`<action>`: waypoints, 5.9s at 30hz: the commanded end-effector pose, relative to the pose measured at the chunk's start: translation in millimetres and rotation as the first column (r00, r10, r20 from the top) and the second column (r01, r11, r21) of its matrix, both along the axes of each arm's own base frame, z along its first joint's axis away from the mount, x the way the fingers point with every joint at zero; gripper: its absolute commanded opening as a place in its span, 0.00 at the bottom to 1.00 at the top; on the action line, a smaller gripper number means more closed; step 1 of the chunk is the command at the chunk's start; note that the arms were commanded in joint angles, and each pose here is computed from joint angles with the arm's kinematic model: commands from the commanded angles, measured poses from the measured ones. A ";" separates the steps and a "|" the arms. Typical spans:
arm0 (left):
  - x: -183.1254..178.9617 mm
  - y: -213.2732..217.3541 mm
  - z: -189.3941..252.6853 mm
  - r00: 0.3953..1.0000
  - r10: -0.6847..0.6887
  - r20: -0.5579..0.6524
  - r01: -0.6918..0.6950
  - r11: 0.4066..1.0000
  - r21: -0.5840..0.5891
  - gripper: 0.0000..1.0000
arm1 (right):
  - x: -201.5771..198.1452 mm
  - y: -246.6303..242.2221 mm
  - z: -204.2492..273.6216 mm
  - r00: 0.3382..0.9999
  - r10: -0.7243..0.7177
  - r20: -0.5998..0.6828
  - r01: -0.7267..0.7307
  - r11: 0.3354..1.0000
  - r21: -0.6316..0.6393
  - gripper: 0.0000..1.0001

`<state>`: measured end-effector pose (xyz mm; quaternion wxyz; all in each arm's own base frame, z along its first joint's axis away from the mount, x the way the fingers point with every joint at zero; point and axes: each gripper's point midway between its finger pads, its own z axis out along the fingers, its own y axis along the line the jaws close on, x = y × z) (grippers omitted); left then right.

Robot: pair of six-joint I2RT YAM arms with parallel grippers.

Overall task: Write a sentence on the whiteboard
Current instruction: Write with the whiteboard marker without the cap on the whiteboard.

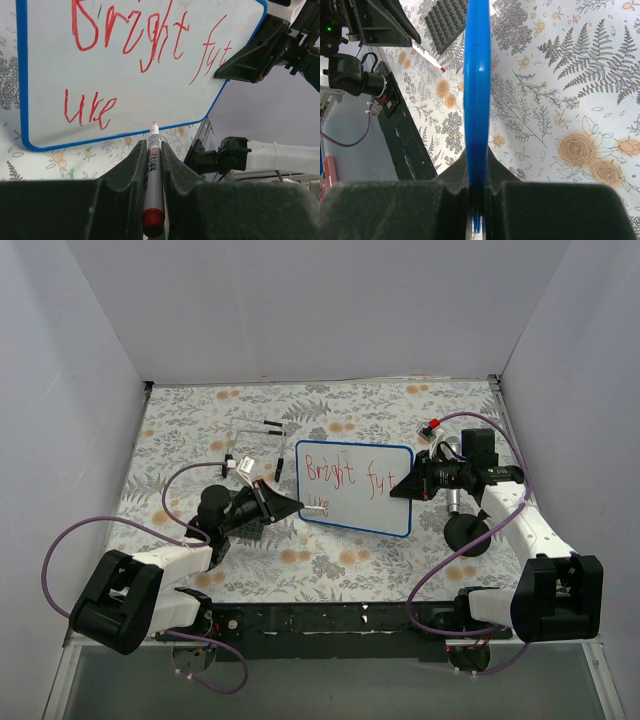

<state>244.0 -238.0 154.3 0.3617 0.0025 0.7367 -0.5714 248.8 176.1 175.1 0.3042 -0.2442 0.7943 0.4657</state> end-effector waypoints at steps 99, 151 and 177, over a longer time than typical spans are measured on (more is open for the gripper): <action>20.0 -37.0 -17.9 0.993 0.096 0.064 -0.106 0.977 0.184 0.00 | -4.8 3.1 15.1 0.997 0.036 0.072 -0.039 0.999 0.038 0.01; -28.7 -29.1 9.0 1.000 -0.009 0.029 0.009 1.000 -0.019 0.00 | -6.2 2.0 17.2 0.996 0.031 0.083 -0.035 0.999 0.040 0.01; -1.2 -63.0 6.3 0.999 0.001 0.038 0.000 1.000 -0.027 0.00 | -5.5 2.7 16.0 0.997 0.034 0.074 -0.038 0.998 0.042 0.01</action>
